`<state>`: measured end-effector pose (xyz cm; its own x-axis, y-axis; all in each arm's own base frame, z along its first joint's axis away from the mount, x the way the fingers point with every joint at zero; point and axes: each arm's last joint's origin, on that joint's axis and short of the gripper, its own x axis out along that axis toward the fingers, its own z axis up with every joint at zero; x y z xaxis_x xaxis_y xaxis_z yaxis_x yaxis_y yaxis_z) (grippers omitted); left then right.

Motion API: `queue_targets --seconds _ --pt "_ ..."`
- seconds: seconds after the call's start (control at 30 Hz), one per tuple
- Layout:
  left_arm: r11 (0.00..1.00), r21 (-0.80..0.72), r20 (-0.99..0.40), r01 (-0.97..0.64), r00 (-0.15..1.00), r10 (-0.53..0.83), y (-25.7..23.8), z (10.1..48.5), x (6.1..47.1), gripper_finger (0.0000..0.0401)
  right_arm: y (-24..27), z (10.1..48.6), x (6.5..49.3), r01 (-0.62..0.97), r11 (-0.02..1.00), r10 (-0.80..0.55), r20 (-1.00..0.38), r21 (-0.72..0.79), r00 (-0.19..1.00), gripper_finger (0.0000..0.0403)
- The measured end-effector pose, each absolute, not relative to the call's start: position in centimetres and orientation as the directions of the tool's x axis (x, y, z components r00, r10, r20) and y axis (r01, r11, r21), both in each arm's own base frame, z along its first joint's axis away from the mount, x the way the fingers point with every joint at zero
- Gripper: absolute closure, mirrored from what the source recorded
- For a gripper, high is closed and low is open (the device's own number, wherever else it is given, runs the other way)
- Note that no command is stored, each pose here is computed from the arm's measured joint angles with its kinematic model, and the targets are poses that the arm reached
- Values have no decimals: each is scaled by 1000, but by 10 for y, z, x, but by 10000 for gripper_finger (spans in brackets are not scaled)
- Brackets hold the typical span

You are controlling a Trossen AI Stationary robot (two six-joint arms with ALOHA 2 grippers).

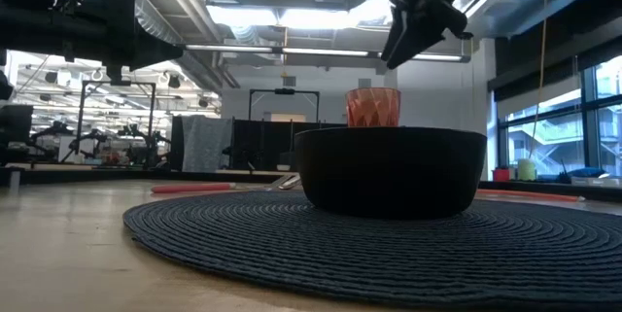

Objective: Pick & Place Utensil
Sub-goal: Put the brown cup at the top right of the black table mat

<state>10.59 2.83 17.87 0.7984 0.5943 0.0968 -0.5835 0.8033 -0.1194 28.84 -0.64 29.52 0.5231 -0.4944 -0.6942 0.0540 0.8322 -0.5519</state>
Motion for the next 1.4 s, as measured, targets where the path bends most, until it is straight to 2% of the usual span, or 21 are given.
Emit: queue_targets --seconds 0.13,0.43,0.77,1.03,1.2,1.4 --pt "803 -119 97 -583 798 594 28 179 106 397 -18 294 289 80 853 -480 -713 -516 511 147" --pt "803 -120 97 -583 799 594 28 179 106 397 -30 292 288 84 907 -394 -759 -413 518 146" --pt "803 -120 97 -583 799 594 28 179 106 397 -39 276 301 54 913 -378 -788 -405 486 146" --pt "803 -120 96 -584 798 594 28 179 106 397 -57 261 307 117 917 -394 -814 -382 427 149" --pt "804 -120 97 -583 799 594 28 179 106 397 -63 255 310 103 944 -327 -841 -314 432 186" --pt "804 -120 97 -583 799 594 28 179 106 397 -63 254 311 85 947 -315 -841 -310 439 292"
